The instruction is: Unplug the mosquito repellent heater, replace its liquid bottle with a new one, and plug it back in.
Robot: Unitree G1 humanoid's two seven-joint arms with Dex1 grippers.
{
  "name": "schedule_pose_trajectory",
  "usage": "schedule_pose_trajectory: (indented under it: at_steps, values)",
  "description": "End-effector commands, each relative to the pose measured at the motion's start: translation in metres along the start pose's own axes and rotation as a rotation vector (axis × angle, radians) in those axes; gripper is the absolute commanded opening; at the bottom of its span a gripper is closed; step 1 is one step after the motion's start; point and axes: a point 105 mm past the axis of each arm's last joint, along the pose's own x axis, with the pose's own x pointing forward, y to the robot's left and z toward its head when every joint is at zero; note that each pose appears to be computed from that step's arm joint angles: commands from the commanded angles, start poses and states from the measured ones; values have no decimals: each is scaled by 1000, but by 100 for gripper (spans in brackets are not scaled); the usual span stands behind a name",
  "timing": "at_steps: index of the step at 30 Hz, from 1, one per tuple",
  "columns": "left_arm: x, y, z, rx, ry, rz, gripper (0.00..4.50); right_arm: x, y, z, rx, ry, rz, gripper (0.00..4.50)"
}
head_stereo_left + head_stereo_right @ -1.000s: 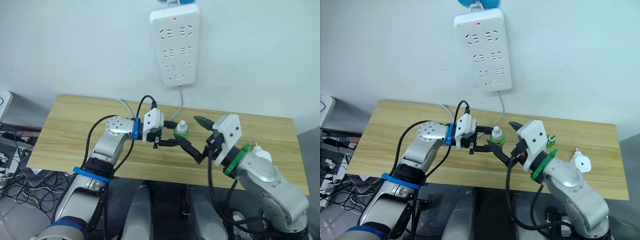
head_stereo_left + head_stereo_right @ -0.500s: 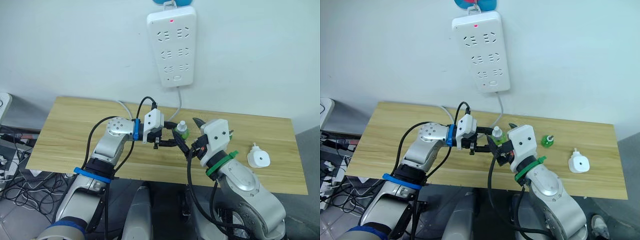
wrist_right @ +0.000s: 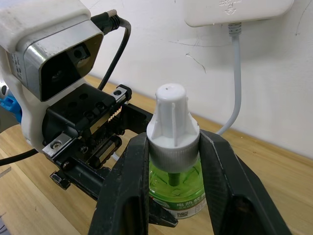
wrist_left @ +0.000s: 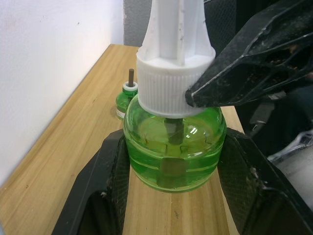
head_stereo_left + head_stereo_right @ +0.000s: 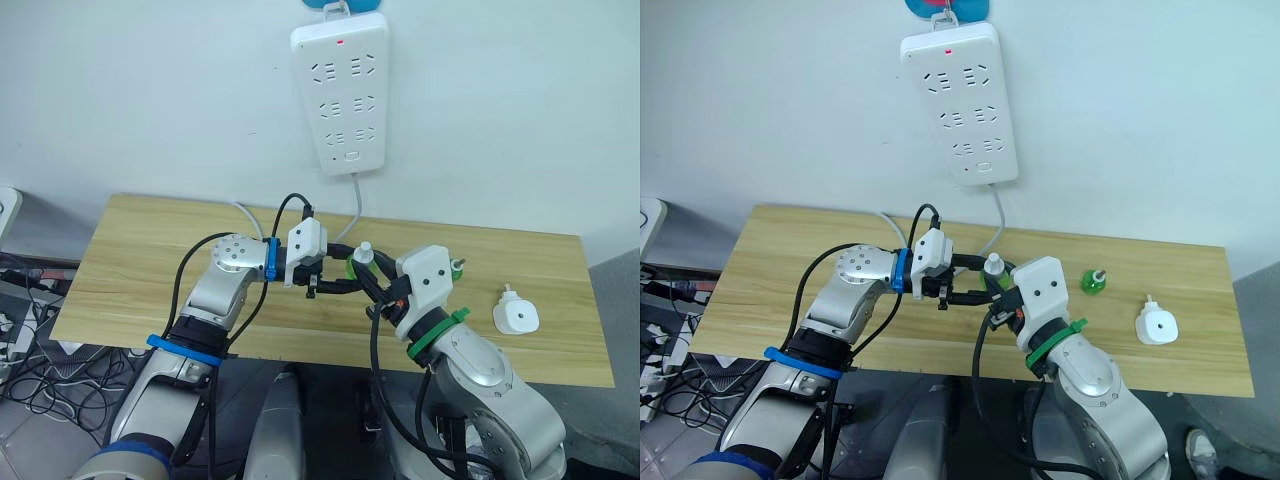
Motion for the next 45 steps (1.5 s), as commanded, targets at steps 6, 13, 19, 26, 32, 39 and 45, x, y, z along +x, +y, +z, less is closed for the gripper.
schedule_pose_trajectory:
  at_steps: [6, 13, 19, 26, 32, 39, 45]
  values:
    - [-7, -35, 4, 83, 6, -266, 220, -12, 8, 18, -125, -31, 591, 105]
    - [-11, -46, 7, 129, 1, -368, 220, -8, -7, 27, -130, 29, 946, 105]
    - [-11, -44, 10, 125, 4, -343, 220, -7, -16, 23, -169, 45, 1002, 140]
    - [-8, -36, 7, 110, 10, -261, 220, -28, -43, 29, -136, 84, 811, 381]
    - [-2, -21, 11, 62, -25, -136, 220, -43, -19, 27, -106, 24, 502, 449]
    - [5, -17, 16, 12, -55, -71, 220, -26, -1, 24, -53, -49, 187, 449]
    - [10, -10, 22, -14, -71, -49, 220, -15, 4, 12, -37, -31, 106, 449]
